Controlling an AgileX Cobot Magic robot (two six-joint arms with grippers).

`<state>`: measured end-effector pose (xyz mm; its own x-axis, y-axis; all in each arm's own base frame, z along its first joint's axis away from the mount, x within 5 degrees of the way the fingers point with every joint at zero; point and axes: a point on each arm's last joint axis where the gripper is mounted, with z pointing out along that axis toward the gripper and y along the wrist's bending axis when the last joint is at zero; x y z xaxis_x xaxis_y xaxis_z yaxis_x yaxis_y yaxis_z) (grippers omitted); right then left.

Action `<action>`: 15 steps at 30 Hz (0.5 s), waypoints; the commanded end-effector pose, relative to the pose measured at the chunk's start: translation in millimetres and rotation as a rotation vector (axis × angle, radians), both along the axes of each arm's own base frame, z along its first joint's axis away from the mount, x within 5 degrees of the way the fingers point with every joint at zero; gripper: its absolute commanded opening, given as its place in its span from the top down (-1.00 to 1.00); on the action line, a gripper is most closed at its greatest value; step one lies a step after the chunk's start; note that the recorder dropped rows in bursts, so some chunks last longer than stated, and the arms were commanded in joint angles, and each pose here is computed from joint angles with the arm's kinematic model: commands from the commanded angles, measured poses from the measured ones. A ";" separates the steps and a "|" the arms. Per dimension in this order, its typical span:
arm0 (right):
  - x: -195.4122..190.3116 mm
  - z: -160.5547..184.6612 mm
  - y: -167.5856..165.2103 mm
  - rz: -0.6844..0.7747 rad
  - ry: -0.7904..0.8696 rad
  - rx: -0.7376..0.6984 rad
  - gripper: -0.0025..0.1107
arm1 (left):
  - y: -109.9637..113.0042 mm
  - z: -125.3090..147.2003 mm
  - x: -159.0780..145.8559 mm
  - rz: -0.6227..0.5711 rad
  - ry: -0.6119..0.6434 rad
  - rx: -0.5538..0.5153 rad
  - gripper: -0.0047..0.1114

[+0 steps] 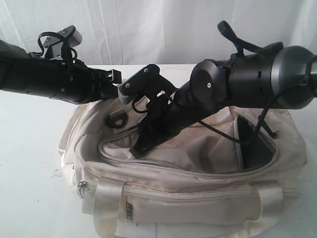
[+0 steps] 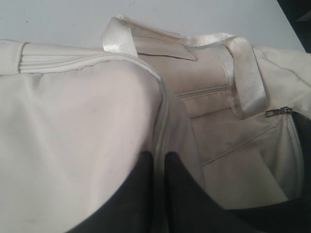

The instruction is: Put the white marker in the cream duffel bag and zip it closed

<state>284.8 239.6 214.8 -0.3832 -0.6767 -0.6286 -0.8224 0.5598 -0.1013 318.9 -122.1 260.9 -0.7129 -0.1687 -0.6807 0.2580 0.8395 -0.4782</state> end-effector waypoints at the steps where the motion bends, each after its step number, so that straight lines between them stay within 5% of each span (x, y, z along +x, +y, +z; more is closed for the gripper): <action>1: 0.1 1.6 -1.4 0.004 -0.003 -0.001 0.96 | -0.3 0.2 -1.9 -0.007 0.004 -0.005 0.92; 15: -20.2 36.7 -10.4 0.021 0.044 0.044 0.96 | -0.3 0.2 -1.9 -0.009 0.002 -0.002 0.92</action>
<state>269.8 230.4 245.1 -0.3774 -0.6732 -0.6359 -0.8357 0.5434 -0.0794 318.8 -122.2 260.9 -0.7131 -0.1656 -0.6813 0.2608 0.8393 -0.4770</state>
